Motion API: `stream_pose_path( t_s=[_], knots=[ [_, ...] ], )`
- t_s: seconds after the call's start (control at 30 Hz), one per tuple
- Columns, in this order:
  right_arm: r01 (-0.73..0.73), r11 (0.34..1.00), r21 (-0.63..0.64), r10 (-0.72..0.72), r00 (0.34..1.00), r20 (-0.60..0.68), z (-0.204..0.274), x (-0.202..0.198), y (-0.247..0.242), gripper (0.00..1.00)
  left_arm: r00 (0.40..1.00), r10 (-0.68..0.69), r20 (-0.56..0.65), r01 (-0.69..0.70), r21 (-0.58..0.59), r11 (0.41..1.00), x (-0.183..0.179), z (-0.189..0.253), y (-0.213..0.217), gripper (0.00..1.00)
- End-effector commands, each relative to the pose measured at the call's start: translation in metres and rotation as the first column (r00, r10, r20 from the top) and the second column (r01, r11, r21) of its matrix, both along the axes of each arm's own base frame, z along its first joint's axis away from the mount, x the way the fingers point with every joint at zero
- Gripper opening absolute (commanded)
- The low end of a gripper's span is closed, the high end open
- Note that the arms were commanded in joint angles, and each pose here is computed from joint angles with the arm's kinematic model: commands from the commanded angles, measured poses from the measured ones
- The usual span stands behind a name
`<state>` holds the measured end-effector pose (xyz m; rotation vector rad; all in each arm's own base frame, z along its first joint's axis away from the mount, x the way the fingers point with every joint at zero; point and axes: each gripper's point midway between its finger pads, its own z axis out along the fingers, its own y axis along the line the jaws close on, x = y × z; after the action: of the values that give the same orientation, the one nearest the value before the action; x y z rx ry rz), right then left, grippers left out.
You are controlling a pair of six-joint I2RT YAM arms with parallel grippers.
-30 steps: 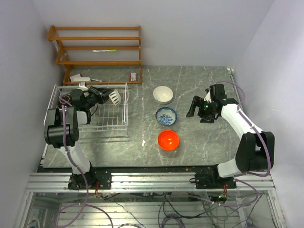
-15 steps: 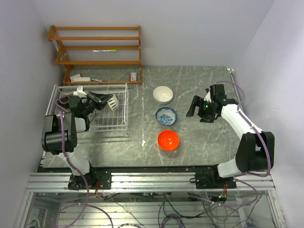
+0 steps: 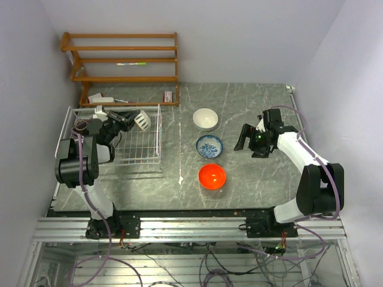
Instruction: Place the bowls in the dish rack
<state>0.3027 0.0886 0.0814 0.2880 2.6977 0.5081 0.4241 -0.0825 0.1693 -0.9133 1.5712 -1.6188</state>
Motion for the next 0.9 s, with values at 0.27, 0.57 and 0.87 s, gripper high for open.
stream_pose_path(
  t_s=[0.27,0.57,0.87],
  knots=[
    [0.015,1.000,-0.013,-0.015,1.000,0.019,0.005,0.005,-0.004,0.92,0.995,0.002,0.100,-0.001,-0.008,1.000,0.045,0.033,-0.016,0.07],
    [0.013,1.000,-0.016,-0.013,1.000,0.005,0.000,0.005,-0.004,0.92,1.000,-0.013,0.025,0.014,-0.039,0.999,0.034,-0.018,-0.021,0.07],
    [0.011,1.000,-0.017,-0.011,1.000,0.009,0.001,0.006,-0.005,0.92,0.988,-0.010,-0.154,0.026,0.104,0.994,0.018,-0.068,-0.021,0.23]
  ],
)
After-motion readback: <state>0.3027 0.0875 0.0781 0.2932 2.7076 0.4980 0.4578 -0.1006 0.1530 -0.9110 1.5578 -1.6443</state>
